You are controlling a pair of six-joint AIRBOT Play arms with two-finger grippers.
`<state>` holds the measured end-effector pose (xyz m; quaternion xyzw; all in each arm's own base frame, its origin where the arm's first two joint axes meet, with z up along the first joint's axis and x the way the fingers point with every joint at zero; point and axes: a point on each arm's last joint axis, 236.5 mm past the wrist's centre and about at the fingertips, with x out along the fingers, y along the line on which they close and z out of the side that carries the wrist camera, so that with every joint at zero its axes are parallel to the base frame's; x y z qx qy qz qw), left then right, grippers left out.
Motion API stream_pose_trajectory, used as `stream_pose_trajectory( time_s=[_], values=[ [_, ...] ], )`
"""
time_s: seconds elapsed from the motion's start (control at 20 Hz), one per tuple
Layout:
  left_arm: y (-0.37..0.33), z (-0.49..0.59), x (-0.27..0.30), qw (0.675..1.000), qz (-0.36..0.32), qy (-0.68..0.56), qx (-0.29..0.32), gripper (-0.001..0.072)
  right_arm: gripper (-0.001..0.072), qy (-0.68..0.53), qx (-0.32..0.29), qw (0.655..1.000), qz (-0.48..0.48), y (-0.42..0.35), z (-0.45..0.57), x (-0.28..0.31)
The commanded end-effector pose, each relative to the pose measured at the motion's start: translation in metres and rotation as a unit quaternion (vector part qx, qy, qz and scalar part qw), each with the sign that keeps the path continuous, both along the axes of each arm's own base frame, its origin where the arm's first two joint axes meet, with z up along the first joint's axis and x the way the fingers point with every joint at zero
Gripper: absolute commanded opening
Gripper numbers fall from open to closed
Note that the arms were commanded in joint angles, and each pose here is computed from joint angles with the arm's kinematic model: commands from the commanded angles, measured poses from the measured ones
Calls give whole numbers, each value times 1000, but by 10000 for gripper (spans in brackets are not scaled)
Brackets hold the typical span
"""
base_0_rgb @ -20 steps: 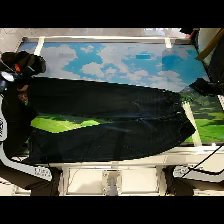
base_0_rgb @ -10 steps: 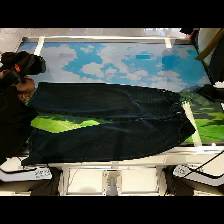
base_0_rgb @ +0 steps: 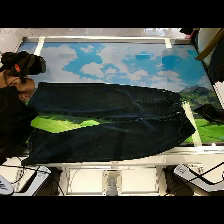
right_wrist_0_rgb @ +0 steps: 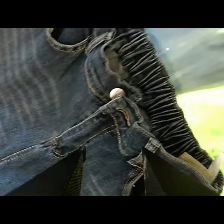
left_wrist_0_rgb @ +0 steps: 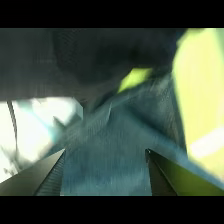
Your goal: Fold the clothes and pants, and hang the long-sleeved shirts on hangers.
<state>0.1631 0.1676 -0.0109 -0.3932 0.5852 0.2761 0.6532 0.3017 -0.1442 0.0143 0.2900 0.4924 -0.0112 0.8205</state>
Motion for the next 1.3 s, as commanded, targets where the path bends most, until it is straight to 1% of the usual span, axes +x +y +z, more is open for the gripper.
stream_pose_trajectory(
  time_s=[0.0,0.15,0.3,0.5,0.65,0.8,0.85,0.9,1.15,1.25],
  values=[
    [-40,-16,-35,992,62,-14,-109,558,415,-33,23,999,6,11,7,7],
    [-44,-21,-55,987,109,-17,-120,558,414,-37,21,999,11,12,8,8],
    [-53,-31,-74,985,108,19,-132,557,414,-39,18,999,15,12,8,8],
    [-50,-34,-93,984,111,53,-125,557,415,-41,14,999,11,9,8,10],
    [-38,-39,-118,983,132,86,-99,557,414,-48,0,999,0,1,8,14],
    [-16,-43,-94,985,155,28,-64,547,414,-49,-2,999,-3,-1,8,15],
    [-12,-44,-93,986,157,24,-56,489,415,-48,0,999,-1,1,8,14],
    [-13,-45,-93,986,158,25,-55,467,415,-47,2,999,0,2,8,13],
    [-31,-66,-102,984,156,45,-78,468,415,-48,2,999,0,2,9,13],
    [-32,-72,-91,983,165,22,-77,481,415,-47,4,999,1,3,8,13]
  ],
)
